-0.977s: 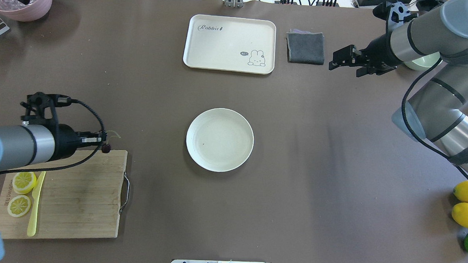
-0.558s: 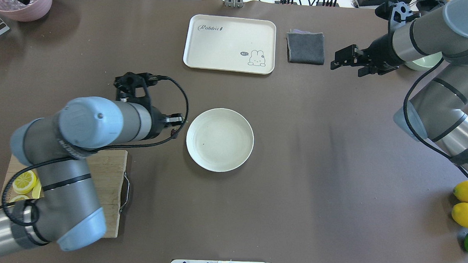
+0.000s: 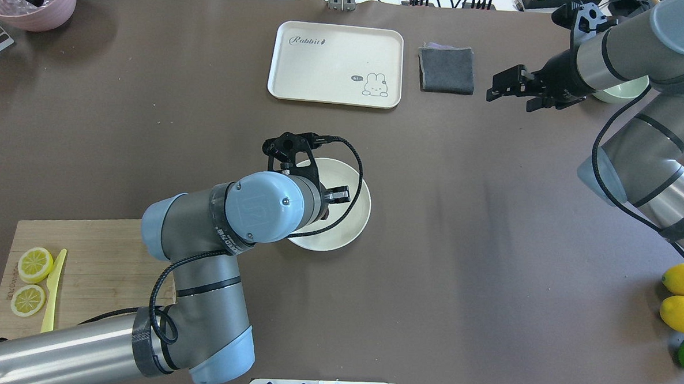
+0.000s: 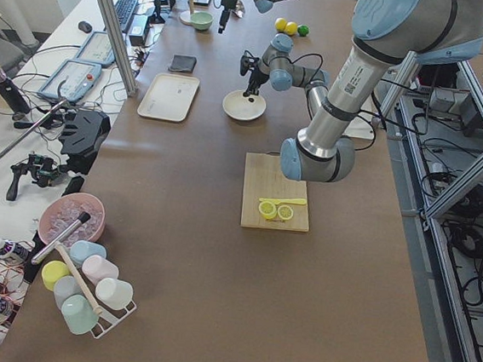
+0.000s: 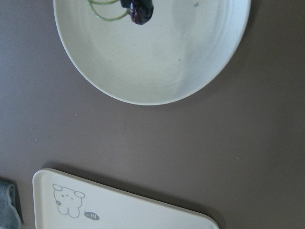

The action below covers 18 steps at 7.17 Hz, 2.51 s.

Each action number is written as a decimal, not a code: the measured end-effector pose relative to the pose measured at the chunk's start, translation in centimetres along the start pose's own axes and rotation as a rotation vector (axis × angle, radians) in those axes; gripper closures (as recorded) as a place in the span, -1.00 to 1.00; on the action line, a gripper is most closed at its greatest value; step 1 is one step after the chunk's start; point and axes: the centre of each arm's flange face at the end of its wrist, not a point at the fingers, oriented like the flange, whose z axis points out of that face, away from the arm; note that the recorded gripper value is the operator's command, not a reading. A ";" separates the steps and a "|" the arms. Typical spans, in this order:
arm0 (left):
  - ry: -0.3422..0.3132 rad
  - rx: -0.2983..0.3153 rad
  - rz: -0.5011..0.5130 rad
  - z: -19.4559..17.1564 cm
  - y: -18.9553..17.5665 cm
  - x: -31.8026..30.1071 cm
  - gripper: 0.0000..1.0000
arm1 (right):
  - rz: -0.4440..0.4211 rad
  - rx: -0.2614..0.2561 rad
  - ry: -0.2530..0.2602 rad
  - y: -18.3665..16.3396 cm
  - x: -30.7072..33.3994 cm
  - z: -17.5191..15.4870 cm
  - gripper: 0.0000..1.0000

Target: Place red cherry on plate

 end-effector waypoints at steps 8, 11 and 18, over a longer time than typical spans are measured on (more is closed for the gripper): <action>-0.034 0.185 0.128 -0.8 -7.7 -6.9 -0.96 | 0.074 -0.006 0.084 -1.6 2.8 -0.6 -1.00; -0.069 0.274 0.130 -3.9 -14.0 -14.2 -0.96 | -0.003 -0.045 0.259 -5.1 9.0 -4.4 -1.00; -0.206 -0.094 0.369 -18.4 -33.1 -51.5 -0.96 | -0.178 -0.223 0.336 -2.6 35.0 -16.7 -1.00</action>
